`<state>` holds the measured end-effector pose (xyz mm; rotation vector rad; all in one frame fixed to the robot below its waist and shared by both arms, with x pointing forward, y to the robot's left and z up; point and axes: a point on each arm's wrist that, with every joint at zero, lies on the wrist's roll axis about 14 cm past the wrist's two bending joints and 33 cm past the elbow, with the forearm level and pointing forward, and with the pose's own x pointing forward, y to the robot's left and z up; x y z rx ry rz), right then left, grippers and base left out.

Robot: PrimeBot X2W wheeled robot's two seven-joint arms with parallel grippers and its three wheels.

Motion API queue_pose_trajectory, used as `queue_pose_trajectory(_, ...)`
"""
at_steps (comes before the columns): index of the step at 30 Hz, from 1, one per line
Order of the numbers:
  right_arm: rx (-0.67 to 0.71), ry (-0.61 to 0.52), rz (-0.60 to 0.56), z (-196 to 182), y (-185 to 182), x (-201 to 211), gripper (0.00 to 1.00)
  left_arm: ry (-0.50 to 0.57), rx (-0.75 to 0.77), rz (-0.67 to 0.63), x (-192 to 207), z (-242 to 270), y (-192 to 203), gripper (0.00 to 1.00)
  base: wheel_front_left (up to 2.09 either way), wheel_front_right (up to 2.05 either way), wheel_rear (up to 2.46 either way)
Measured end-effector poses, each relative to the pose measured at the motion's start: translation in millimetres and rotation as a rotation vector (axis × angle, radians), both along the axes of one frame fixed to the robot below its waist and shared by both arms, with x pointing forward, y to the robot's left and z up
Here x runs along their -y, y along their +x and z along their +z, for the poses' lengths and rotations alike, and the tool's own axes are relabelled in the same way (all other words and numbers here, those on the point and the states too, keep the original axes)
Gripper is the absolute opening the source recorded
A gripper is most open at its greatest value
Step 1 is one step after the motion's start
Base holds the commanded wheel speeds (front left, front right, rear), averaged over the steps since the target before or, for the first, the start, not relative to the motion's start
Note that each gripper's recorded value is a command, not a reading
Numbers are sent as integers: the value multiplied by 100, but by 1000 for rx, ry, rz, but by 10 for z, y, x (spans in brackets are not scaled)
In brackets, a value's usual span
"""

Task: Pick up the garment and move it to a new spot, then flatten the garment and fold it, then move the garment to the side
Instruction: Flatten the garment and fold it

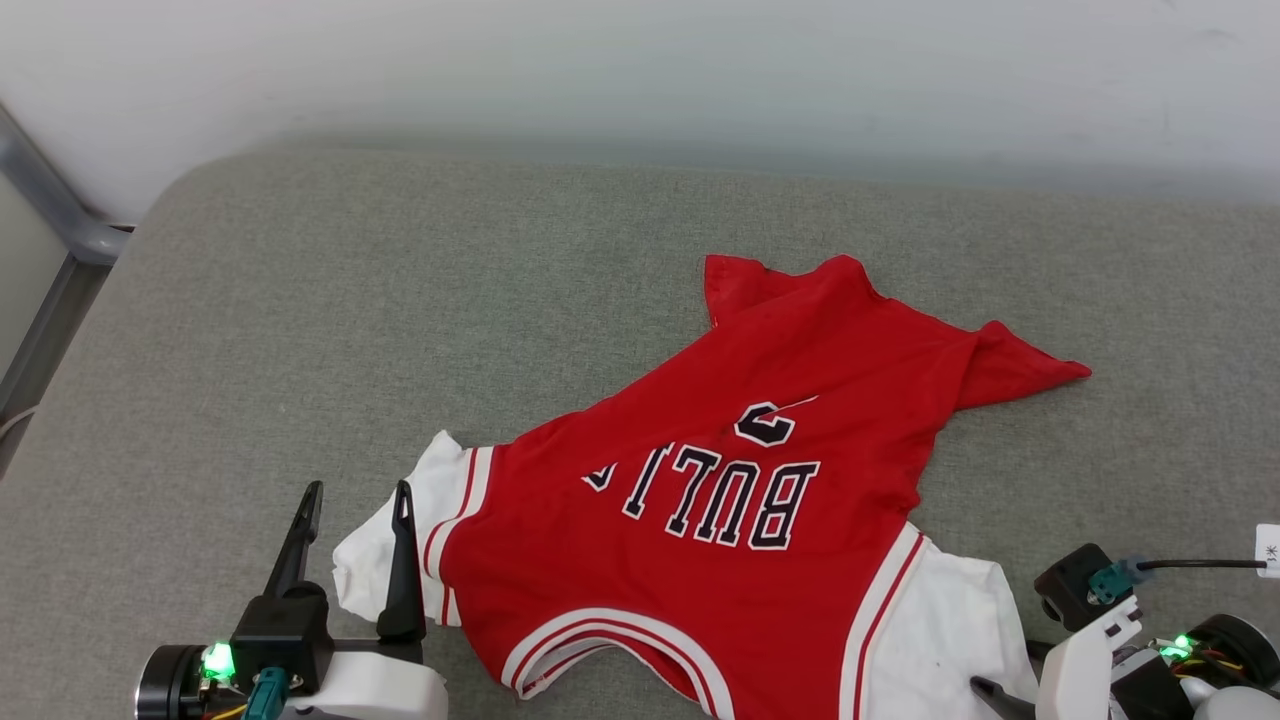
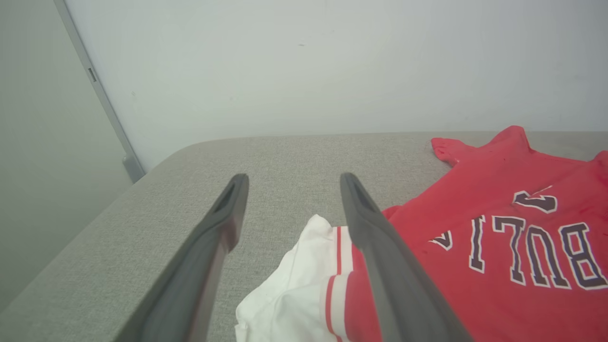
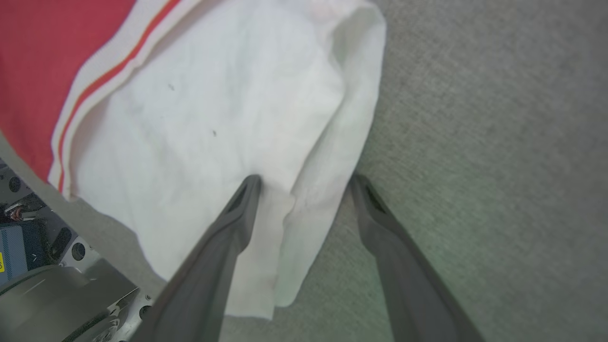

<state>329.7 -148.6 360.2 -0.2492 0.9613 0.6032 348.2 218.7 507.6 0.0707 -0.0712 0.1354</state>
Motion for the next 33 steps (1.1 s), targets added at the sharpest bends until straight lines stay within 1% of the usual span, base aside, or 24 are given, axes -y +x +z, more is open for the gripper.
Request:
queue_pose_trajectory(2,-15,14,-6,-56,-19,-29,100,1,-3,2,-7,-12,0,100,0,0,0)
queue_pose_trajectory(4,-2,40,-18,-64,0,-59,100,-4,-3,1,-1,-15,2,100,0,0,0)
queue_pose_trajectory(5,3,45,-20,-71,0,-64,47,-4,-3,2,0,-15,1,100,0,0,0)
queue_pose_trajectory(6,16,53,-22,-58,20,-68,3,-3,-2,2,1,-15,0,100,0,0,0)
queue_pose_trajectory(7,35,62,-29,-44,46,-64,0,-5,-2,4,0,-17,-3,100,0,0,0)
queue_pose_trajectory(10,92,79,-49,39,147,-16,0,-3,0,2,-2,-11,-19,100,0,0,0)
queue_pose_trajectory(13,149,98,-96,159,272,98,0,-2,-1,0,-4,-15,-38,100,0,0,0)
queue_pose_trajectory(16,218,72,-172,339,464,446,0,-4,2,-6,9,-9,-39,100,0,0,0)
queue_pose_trajectory(19,251,42,-240,439,554,747,0,-5,2,-7,6,-11,-40,100,0,0,0)
queue_pose_trajectory(22,264,10,-318,489,595,1064,0,-9,-3,-4,-5,-29,-37,100,0,0,0)
queue_pose_trajectory(25,251,-42,-392,451,554,1386,0,-11,-14,-8,-1,-64,-33,100,0,0,0)
queue_pose_trajectory(27,228,-46,-436,386,500,1483,0,-11,-23,-10,3,-93,-33,100,0,0,0)
queue_pose_trajectory(30,197,-38,-466,274,421,1483,0,-15,-29,-13,3,-112,-39,100,0,0,0)
queue_pose_trajectory(31,209,-24,-479,274,433,1473,35,-16,-31,-13,0,-120,-44,100,0,0,0)
queue_pose_trajectory(32,222,-14,-485,281,445,1463,100,-17,-32,-14,-4,-124,-48,100,0,0,0)
queue_pose_trajectory(33,242,-6,-487,298,461,1455,100,-17,-33,-16,-13,-126,-51,100,0,0,0)
